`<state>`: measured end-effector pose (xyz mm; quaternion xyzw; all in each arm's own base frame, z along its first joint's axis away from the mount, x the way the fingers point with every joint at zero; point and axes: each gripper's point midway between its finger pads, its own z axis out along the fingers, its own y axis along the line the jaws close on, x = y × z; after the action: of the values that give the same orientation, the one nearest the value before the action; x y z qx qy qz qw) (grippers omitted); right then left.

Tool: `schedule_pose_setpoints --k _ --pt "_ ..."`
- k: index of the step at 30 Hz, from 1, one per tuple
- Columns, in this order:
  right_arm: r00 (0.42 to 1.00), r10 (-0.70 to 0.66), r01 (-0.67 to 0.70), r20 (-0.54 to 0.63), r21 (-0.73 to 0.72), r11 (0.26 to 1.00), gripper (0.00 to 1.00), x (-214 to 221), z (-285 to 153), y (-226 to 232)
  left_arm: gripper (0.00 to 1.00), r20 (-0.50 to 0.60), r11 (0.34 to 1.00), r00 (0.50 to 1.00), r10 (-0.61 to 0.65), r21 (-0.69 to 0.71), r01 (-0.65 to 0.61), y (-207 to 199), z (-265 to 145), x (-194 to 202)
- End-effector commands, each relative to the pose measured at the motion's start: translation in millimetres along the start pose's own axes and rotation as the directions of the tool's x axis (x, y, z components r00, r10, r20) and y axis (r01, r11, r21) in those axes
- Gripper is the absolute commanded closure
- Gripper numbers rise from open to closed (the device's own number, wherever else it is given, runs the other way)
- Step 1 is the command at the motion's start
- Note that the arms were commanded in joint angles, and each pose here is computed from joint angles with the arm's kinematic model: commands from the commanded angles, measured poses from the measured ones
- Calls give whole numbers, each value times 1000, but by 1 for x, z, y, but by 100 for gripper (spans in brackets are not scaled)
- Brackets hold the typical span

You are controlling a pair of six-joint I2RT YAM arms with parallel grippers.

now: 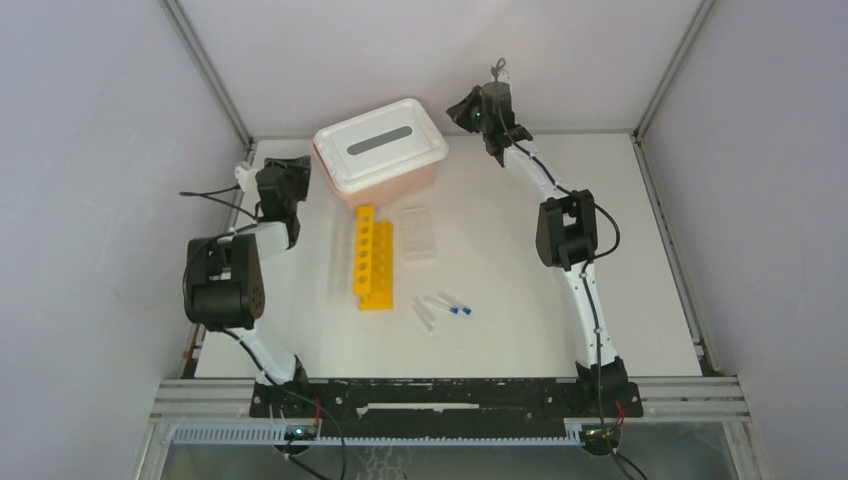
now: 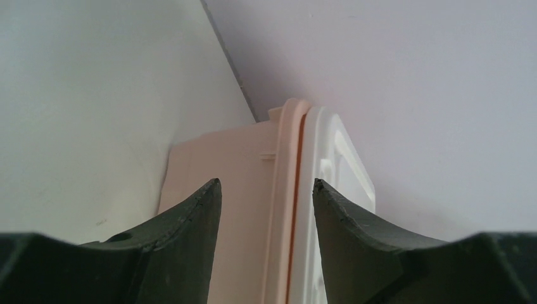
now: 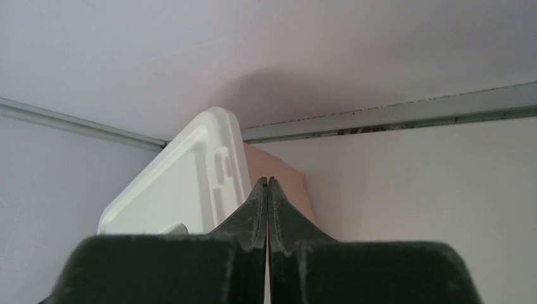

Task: Organize the chemistry lab equipment
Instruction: Close the lid of the storage box, then move the storage box to the center of the board.

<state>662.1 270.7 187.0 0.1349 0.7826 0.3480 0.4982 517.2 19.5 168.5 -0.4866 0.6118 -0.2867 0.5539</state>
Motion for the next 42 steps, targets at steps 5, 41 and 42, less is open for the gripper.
schedule_pose_setpoints --k 5,41,42 --pt "995 95 -95 6 -37 995 100 -18 10 0 40 49 957 963 -264 136 255 -21 23 -13" --pt "759 563 -648 -328 -294 703 100 62 31 11 38 -80 788 798 -597 127 603 -20 60 36" --pt "755 565 -653 -334 -300 695 100 63 30 13 38 -86 789 799 -595 126 601 -20 61 37"
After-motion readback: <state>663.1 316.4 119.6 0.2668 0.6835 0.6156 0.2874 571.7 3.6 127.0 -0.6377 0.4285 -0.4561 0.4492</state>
